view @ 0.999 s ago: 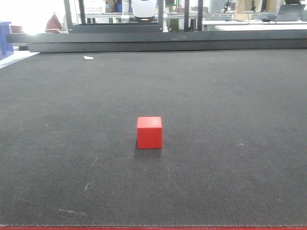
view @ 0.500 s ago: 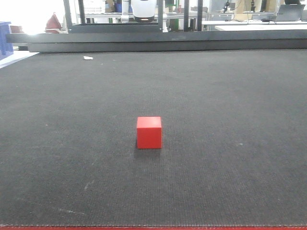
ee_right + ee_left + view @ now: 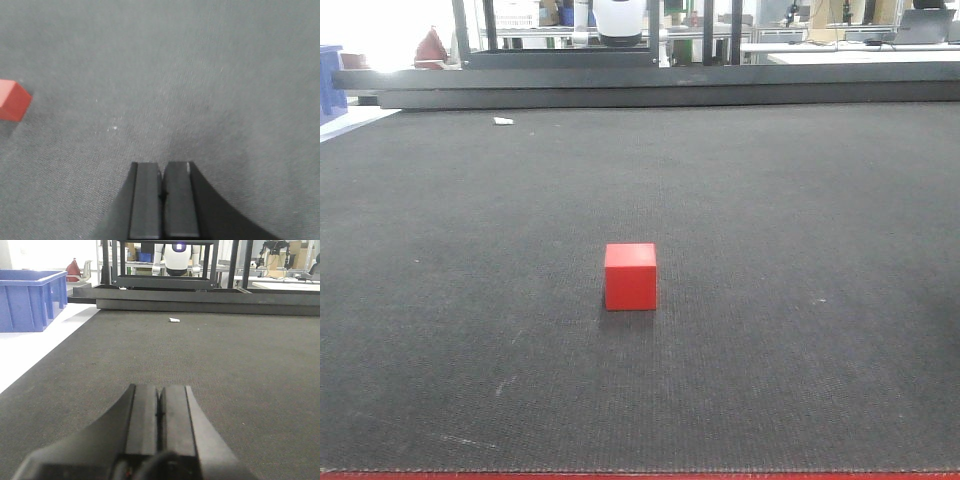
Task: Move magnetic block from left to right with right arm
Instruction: 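Lower the open right gripper over the red cube and close on it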
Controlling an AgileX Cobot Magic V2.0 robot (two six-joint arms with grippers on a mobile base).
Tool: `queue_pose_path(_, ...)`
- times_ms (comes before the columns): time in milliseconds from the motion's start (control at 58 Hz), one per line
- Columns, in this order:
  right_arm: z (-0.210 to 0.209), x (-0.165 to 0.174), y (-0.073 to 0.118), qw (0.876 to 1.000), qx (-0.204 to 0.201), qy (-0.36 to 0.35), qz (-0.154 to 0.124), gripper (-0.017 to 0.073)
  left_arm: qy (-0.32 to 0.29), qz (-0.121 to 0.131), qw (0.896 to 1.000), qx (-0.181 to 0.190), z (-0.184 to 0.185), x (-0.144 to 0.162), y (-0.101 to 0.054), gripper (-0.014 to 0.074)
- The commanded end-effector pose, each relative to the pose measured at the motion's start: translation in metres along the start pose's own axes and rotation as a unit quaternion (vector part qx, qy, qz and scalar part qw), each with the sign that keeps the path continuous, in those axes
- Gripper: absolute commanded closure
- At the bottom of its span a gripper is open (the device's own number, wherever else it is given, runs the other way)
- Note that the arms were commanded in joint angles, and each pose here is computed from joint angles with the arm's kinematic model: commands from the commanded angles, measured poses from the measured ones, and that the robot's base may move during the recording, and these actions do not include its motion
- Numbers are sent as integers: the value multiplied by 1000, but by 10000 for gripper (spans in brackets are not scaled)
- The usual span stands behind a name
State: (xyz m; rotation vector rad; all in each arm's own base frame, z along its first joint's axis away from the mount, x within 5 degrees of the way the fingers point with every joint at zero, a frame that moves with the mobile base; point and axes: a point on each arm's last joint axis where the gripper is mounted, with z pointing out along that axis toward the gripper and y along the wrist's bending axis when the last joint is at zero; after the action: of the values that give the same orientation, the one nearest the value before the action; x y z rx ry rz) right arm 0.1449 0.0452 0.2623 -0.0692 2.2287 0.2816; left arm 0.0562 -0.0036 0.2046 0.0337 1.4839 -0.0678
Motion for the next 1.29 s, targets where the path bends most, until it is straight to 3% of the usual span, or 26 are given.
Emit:
queue_pose_path(0, 6, -25, 9, 1000, -8, -23, 9, 307, -41, -8, 999, 1, -1, -5, 0, 711)
queue_pose_path(121, 20, -37, 21, 999, -4, 21, 34, 46, -41, -8, 999, 1, -1, -5, 0, 711)
queue_pose_path(207, 26, -45, 31, 997, 3, 58, 49, -77, -41, -8, 999, 1, -1, -5, 0, 711)
queue_pose_path(362, 41, -56, 52, 989, 22, 134, 53, -65, -41, -8, 999, 1, -1, -5, 0, 711)
queue_pose_path(551, 58, -74, 77, 973, 61, 207, 80, -65, -41, -8, 999, 1, -1, -5, 0, 711)
queue_pose_path(620, 65, -80, 89, 969, 67, 227, 74, -65, -41, -8, 999, 1, -1, -5, 0, 711)
queue_pose_path(948, 108, -106, 144, 961, 46, 266, 66, -65, -41, -8, 999, 1, -1, -5, 0, 711)
queue_pose_path(1275, 150, -108, 184, 949, 45, 308, 48, -65, -41, -8, 999, 1, -1, -5, 0, 711)
